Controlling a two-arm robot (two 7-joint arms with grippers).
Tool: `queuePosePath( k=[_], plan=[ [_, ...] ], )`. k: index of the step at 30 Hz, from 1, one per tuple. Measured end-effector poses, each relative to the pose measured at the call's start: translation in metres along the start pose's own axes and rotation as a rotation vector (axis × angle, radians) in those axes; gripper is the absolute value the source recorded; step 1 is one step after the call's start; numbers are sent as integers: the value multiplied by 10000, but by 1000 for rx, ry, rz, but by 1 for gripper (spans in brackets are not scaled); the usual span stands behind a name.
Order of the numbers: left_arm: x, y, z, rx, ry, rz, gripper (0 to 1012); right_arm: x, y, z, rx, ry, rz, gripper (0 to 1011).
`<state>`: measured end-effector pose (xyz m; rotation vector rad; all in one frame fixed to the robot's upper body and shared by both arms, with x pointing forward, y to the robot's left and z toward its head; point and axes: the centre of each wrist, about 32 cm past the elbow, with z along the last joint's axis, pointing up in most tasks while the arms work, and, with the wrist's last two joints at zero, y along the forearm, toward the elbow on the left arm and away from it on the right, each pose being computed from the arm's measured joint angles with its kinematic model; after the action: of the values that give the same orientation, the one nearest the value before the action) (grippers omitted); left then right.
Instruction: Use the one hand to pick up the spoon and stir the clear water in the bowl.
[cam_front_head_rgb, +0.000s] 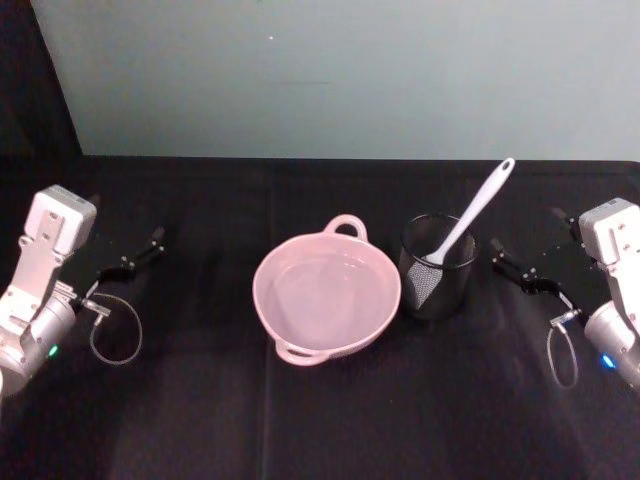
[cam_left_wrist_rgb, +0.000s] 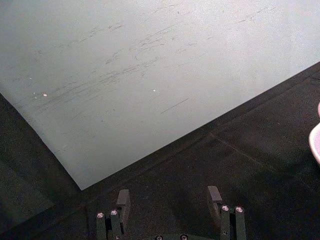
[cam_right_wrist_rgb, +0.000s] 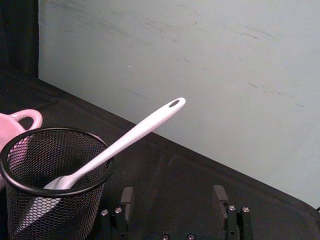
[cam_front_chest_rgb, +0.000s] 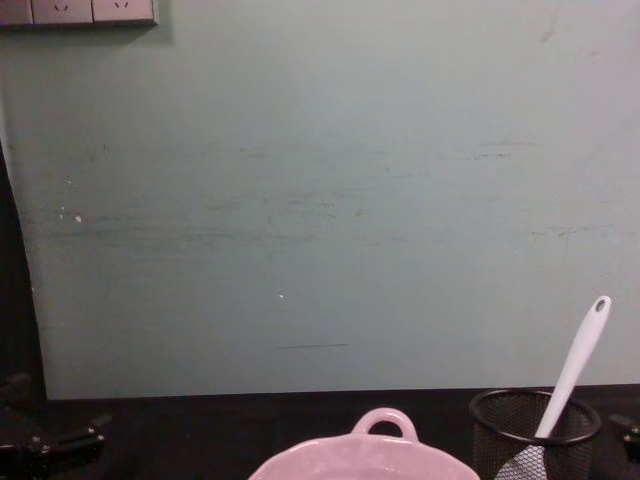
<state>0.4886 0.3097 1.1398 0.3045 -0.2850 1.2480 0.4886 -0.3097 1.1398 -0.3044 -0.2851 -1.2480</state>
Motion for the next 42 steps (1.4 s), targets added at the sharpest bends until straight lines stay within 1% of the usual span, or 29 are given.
queuePosePath(
  k=[31, 38, 42],
  plan=[
    [0, 0, 0, 0, 0, 0, 1011, -1, -5, 0, 0, -1, -1, 1004],
    [0, 0, 0, 0, 0, 0, 1011, -40, -142, 56, 7, -19, -24, 1004],
    [0, 0, 0, 0, 0, 0, 1011, -52, -242, 140, 23, -23, -42, 1004]
  ],
)
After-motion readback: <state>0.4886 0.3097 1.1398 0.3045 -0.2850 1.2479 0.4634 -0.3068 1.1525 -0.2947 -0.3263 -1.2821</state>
